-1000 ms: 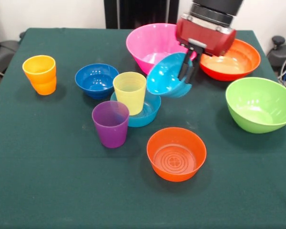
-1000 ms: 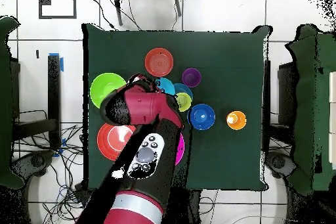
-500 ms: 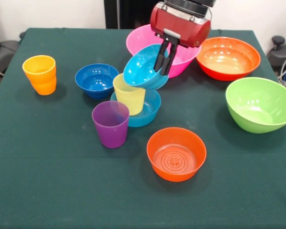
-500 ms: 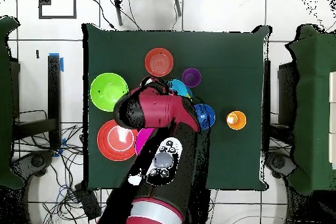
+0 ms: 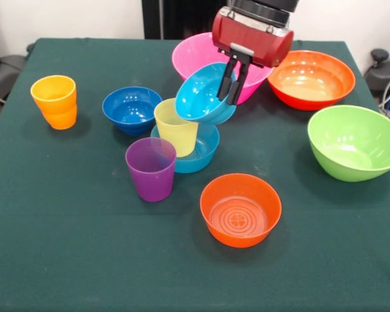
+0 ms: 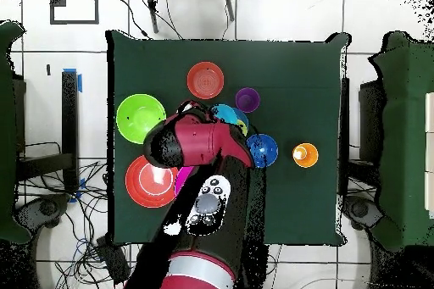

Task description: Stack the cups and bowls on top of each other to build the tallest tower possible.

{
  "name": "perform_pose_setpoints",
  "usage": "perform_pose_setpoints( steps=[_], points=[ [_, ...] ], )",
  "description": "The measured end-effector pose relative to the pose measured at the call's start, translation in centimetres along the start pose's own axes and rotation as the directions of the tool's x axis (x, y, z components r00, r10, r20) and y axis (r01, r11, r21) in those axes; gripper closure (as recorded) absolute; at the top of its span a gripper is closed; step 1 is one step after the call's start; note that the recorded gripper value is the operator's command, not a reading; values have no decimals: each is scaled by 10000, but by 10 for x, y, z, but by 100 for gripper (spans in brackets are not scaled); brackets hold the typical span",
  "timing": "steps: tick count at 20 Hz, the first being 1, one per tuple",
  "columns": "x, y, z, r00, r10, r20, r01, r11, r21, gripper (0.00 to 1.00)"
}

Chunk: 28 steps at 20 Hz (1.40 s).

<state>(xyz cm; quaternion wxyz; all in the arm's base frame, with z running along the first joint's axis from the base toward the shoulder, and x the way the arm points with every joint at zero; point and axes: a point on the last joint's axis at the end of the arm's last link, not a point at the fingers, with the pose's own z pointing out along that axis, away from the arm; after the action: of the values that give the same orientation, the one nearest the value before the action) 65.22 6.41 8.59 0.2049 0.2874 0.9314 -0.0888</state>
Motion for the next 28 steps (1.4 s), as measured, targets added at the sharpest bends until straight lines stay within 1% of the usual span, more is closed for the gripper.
perform_pose_setpoints(
  steps=[5, 12, 18, 23, 28],
  points=[
    [5, 2, 1, 9999, -109, -66, 108, 9999, -41, 100],
    [3, -5, 5, 9998, -160, -122, 159, 9999, -28, 100],
    [-9, -14, 8, 9999, -27, -153, 24, 9998, -182, 100],
    [-19, -26, 10, 9999, 40, -143, -42, 9998, -181, 100],
    [-23, -32, 9, 9999, 6, -107, -8, 9998, -209, 100]
  ],
)
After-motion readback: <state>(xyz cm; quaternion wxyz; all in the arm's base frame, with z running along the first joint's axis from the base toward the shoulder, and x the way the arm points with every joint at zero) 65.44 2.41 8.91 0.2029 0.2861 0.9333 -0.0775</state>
